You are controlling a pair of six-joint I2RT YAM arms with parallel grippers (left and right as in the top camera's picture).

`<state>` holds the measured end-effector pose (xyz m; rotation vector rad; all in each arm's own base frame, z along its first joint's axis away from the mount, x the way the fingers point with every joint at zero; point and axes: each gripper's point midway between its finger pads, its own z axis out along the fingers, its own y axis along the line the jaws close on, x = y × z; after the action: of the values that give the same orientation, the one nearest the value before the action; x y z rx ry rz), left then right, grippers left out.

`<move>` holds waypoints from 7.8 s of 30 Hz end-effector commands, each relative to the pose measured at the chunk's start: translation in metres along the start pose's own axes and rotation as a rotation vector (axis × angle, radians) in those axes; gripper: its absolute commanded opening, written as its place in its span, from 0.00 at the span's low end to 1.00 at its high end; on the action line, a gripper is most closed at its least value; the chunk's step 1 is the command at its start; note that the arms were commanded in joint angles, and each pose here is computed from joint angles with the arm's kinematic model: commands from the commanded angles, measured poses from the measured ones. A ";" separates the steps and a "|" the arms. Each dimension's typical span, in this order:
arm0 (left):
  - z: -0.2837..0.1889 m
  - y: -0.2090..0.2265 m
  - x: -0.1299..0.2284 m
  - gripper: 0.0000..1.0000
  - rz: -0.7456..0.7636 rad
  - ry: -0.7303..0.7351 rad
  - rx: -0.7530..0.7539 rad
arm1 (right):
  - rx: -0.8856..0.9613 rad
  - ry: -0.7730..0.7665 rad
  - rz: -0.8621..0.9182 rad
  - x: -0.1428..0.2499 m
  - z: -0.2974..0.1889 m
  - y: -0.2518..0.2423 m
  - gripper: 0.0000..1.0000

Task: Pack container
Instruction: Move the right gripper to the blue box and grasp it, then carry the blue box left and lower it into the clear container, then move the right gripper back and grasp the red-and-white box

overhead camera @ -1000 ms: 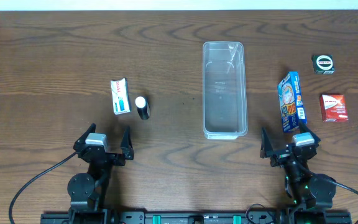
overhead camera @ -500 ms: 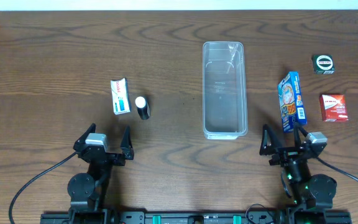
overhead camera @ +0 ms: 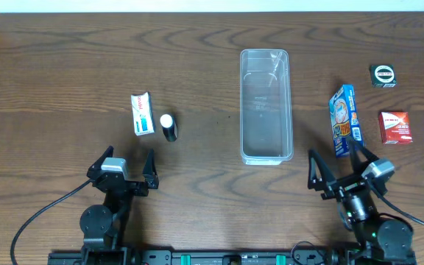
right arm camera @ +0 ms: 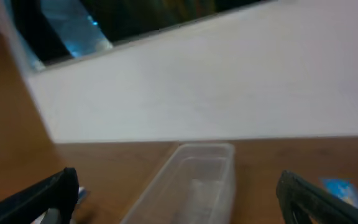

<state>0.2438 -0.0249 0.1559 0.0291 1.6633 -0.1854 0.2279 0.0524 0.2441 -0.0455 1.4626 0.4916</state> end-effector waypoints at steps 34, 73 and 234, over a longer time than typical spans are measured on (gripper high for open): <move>0.001 0.002 0.018 0.98 -0.013 0.060 -0.004 | 0.462 1.069 -0.122 0.040 0.081 -0.171 0.99; 0.001 0.002 0.018 0.98 -0.013 0.060 -0.004 | 0.462 1.320 0.033 0.161 0.084 -0.208 0.34; 0.001 0.002 0.018 0.98 -0.013 0.060 -0.004 | 0.461 1.379 -0.131 0.140 0.017 -0.333 0.99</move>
<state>0.2441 -0.0249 0.1543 0.0282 1.6709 -0.1853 0.3674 -0.1968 0.0324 -0.1409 2.8570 -0.1121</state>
